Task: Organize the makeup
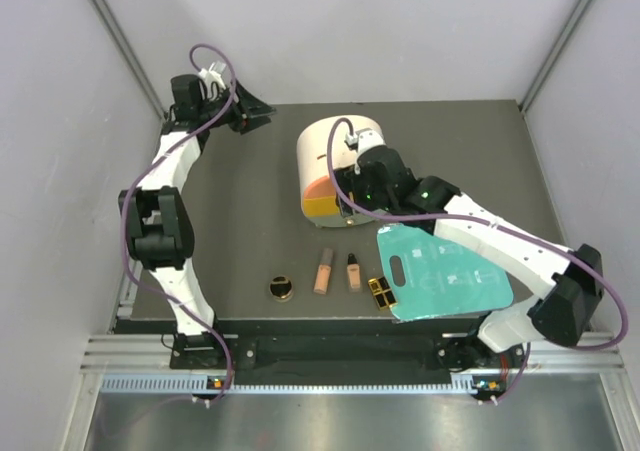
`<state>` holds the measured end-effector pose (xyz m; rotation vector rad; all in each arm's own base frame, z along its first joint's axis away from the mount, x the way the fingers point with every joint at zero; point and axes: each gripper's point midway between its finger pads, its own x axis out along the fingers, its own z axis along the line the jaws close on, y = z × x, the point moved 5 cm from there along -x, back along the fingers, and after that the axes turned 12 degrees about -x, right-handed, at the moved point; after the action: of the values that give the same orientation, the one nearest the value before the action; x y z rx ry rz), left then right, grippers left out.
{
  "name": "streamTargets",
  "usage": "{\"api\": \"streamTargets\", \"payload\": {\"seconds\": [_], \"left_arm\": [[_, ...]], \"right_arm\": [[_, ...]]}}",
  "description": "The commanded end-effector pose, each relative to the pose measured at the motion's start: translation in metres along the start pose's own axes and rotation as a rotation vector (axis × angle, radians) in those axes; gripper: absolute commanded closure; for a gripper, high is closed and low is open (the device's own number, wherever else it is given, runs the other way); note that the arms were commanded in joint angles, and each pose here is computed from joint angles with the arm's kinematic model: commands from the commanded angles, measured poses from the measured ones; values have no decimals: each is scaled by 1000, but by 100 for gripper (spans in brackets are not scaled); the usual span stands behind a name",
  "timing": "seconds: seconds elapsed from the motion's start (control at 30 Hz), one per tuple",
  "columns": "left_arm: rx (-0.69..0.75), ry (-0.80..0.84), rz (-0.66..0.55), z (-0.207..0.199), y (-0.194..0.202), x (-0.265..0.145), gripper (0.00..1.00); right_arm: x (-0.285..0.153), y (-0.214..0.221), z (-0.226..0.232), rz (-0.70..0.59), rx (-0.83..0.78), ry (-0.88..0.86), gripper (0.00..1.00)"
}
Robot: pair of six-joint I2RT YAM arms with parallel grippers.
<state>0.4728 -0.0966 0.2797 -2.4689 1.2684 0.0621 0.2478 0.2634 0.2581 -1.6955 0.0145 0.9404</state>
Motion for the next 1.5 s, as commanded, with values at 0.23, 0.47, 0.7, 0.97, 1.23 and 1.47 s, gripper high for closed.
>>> {"api": "streamTargets", "payload": {"seconds": [0.23, 0.47, 0.7, 0.97, 1.23, 1.47], "left_arm": [[292, -172, 112, -39, 39, 41, 50], [323, -240, 136, -32, 57, 65, 41], [340, -237, 154, -32, 59, 83, 38], [338, -215, 182, -34, 65, 88, 37], [337, -211, 190, -33, 67, 87, 36], [323, -211, 199, -30, 70, 88, 35]], "right_arm": [[8, -52, -3, -115, 26, 80, 29], [9, -54, -5, -108, 27, 90, 30], [12, -50, -7, -89, 36, 102, 32], [21, -40, -7, -61, 61, 118, 36], [17, -43, -13, -83, 71, 160, 70], [15, -42, -13, -77, 60, 159, 92]]}}
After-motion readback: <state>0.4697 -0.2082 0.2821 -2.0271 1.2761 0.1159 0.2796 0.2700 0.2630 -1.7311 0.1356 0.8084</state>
